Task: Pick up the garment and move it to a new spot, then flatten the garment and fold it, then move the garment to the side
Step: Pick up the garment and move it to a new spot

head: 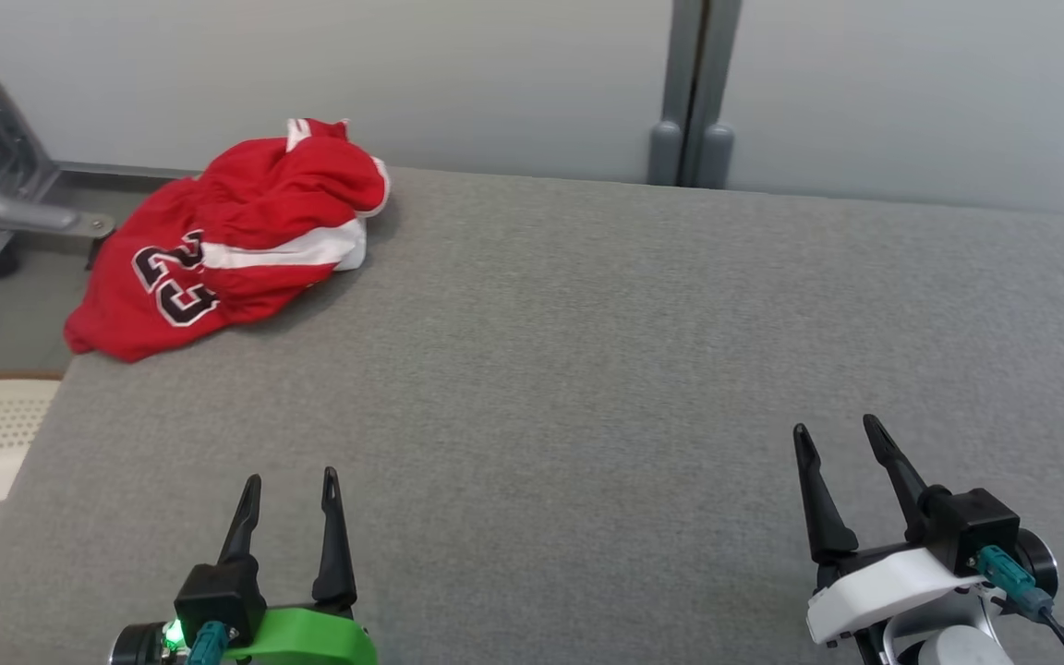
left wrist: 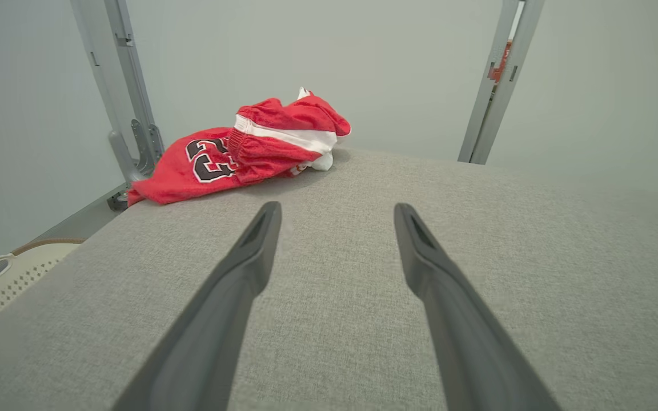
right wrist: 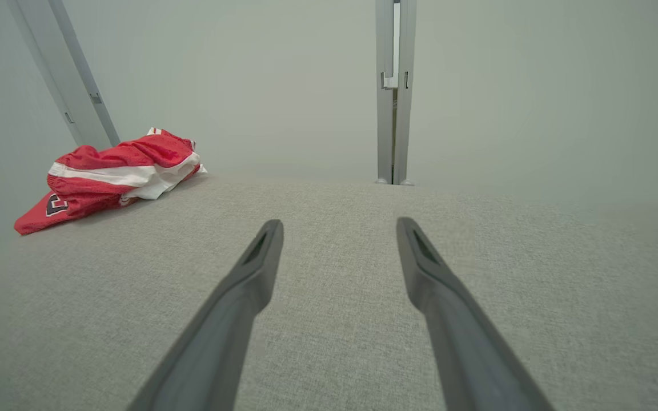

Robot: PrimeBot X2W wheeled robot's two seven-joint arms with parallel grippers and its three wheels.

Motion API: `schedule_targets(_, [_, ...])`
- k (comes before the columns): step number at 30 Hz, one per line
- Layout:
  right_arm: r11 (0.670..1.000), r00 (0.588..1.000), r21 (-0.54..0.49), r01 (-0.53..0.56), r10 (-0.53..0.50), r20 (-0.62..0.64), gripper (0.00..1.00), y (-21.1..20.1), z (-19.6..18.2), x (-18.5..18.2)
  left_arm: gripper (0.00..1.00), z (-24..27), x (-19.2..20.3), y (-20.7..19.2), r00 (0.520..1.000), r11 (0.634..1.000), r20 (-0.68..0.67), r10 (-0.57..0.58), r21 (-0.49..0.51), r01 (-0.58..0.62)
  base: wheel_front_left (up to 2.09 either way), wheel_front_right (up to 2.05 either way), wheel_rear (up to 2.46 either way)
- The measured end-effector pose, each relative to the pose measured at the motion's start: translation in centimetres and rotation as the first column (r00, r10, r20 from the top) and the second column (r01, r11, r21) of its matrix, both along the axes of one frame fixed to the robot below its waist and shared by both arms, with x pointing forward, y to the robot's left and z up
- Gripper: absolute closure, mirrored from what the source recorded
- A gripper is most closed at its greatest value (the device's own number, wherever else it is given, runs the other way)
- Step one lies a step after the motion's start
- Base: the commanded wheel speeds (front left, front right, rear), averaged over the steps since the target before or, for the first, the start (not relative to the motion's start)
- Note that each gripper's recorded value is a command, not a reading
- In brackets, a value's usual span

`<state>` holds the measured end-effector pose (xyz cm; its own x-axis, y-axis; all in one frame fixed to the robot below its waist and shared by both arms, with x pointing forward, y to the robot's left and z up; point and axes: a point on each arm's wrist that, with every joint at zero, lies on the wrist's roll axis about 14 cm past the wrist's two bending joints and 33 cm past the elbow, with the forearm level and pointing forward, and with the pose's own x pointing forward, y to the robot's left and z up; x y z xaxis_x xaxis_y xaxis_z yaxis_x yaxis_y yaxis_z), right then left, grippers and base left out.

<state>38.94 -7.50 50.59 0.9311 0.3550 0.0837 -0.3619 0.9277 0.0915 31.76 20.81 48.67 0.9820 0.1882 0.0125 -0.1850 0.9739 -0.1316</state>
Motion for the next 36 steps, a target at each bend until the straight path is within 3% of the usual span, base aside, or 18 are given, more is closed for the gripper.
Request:
schedule_targets(9, [0.981, 0.981, 0.004, -0.195, 0.195, 0.001, 0.00, 6.8, 0.2, 0.1, 0.00, 0.1, -4.3, 4.7, 0.985, 0.985, 0.006, 0.171, 0.004, -0.171, 0.00, 0.00, 0.00])
schedule_targets(18, [0.936, 0.935, -0.002, -0.353, 0.353, 0.015, 0.00, 12.5, 0.7, -0.6, 0.00, 0.6, -8.1, 8.0, 0.948, 0.948, 0.024, 0.318, 0.000, -0.318, 0.00, 0.00, 0.00])
schedule_targets(31, [0.931, 0.930, -0.004, -0.366, 0.366, 0.019, 0.00, 13.0, 0.7, -0.7, 0.00, 0.2, -8.9, 8.1, 0.941, 0.941, 0.011, 0.340, -0.006, -0.339, 0.00, 0.00, 0.00])
schedule_targets(36, [0.942, 0.942, -0.014, -0.334, 0.335, 0.020, 0.00, 11.9, 0.5, -0.1, 0.00, -0.1, -7.9, 7.8, 0.968, 0.965, -0.009, 0.253, 0.070, -0.251, 0.00, 0.00, 0.00])
